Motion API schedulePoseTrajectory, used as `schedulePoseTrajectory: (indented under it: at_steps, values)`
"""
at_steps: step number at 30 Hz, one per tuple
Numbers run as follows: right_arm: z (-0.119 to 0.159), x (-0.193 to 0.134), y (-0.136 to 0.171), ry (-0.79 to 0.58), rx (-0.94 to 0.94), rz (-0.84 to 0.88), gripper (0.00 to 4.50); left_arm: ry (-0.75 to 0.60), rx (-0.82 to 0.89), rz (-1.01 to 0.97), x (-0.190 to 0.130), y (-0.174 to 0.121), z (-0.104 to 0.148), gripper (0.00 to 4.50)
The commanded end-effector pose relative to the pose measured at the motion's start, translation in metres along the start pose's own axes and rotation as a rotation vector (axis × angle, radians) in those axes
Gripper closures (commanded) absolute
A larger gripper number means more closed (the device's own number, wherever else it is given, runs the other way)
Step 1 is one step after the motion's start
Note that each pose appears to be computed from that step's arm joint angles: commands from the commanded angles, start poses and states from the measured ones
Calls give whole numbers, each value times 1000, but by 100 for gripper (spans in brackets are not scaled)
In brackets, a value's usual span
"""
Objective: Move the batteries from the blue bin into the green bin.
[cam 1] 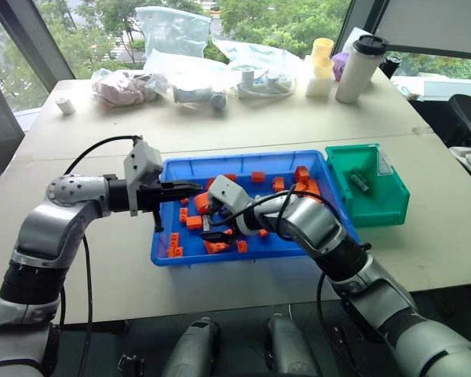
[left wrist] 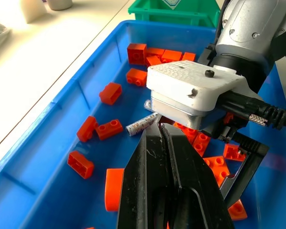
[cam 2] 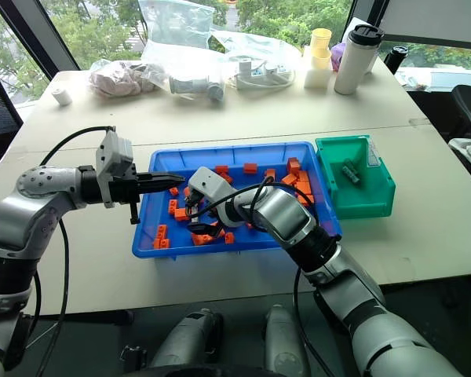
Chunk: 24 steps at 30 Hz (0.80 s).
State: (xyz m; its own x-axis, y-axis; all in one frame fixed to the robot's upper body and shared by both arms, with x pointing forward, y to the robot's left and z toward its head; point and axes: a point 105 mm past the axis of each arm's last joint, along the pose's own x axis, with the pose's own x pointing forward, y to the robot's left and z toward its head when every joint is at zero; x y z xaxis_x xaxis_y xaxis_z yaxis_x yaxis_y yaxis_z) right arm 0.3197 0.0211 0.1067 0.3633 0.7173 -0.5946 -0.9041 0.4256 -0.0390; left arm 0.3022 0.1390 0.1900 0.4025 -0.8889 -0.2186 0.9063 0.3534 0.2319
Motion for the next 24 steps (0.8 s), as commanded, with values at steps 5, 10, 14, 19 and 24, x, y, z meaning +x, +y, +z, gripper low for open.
schedulePoseTrajectory:
  at_steps: [5,10,14,19,24]
  values:
    - [-3,12,7,56,-69,-7,4,-20,60,37,-6,2,12,450]
    - [-14,14,4,123,-155,-55,180,-19,66,40,-4,1,11,450]
    - [-19,15,3,150,-196,-72,371,-18,69,42,-4,2,10,450]
    - [-18,-10,-19,128,-183,-167,450,-22,80,44,0,3,10,450]
    - [-2,-66,-43,-6,-116,-269,450,-33,81,40,3,4,10,450]
